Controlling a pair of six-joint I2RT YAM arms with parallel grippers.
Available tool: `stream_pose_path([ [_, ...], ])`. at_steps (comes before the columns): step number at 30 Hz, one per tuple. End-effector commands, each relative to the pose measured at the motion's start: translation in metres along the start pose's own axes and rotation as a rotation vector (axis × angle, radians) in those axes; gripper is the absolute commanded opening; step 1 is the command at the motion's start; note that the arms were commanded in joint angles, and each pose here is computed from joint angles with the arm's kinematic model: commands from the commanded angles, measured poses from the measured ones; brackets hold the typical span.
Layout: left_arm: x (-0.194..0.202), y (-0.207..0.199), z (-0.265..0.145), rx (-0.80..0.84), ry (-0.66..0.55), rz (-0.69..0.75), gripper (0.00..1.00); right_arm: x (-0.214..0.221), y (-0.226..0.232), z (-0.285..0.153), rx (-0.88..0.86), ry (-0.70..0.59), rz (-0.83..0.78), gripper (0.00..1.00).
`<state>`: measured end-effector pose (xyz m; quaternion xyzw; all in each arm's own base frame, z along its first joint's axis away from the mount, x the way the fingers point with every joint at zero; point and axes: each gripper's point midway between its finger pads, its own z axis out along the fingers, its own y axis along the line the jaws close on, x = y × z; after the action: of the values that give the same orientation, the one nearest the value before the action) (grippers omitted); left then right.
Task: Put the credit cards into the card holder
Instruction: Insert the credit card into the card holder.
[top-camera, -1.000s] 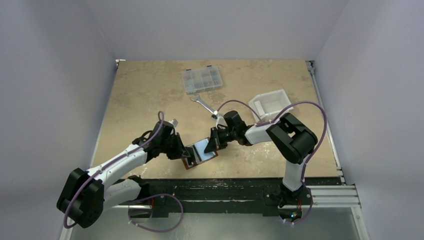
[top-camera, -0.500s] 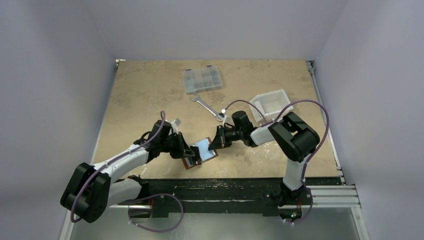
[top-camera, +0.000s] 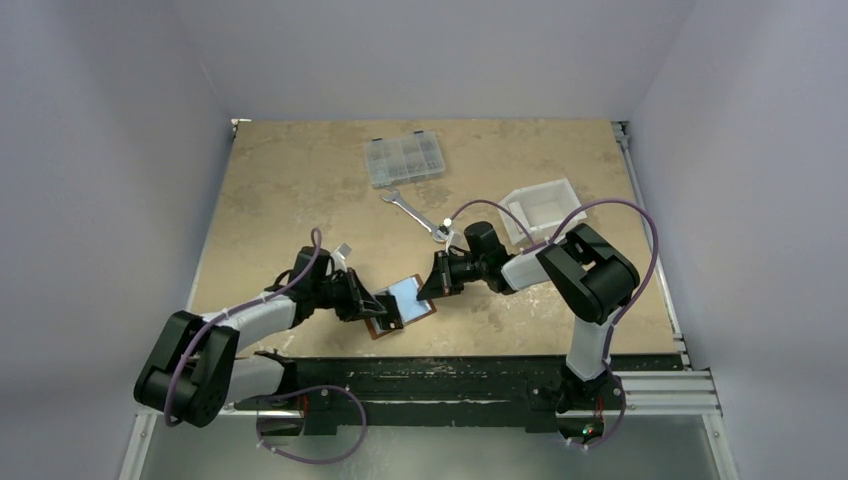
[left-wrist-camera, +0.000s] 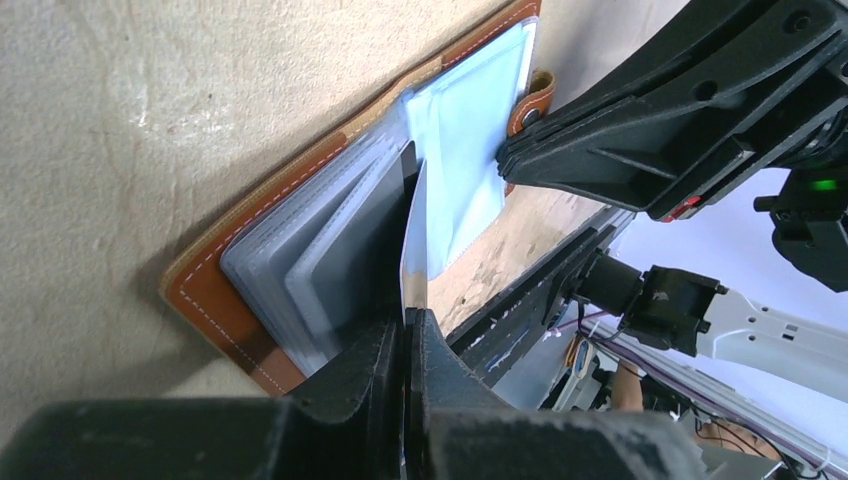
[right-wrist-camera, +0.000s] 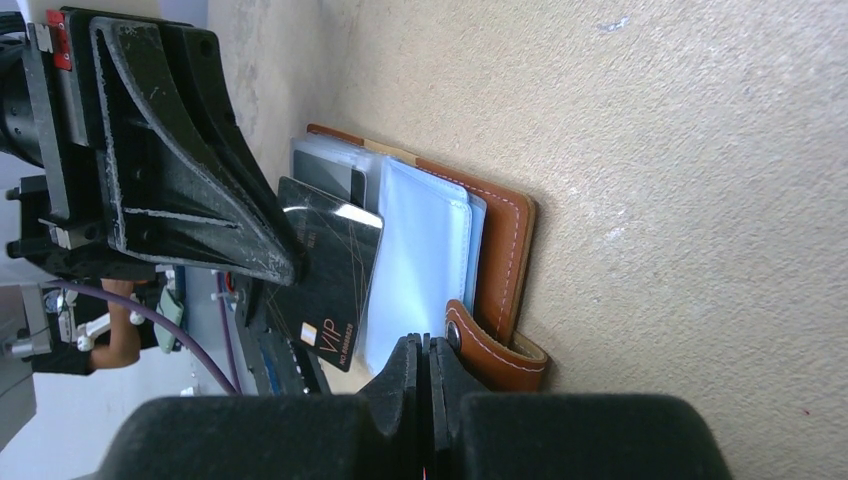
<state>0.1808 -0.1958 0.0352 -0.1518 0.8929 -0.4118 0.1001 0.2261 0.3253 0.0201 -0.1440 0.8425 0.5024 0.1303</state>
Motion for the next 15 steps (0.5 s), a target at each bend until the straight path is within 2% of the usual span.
stream_pose_path([
  [1,-0.005,-0.003,0.003,0.048,-0.007,0.02,0.0,0.012,-0.044,-0.002,0.155,-0.007,0.036,0.0],
  [15,-0.015,0.012,0.016,0.021,-0.015,0.072,0.0,0.014,-0.046,-0.001,0.154,-0.005,0.042,0.0],
])
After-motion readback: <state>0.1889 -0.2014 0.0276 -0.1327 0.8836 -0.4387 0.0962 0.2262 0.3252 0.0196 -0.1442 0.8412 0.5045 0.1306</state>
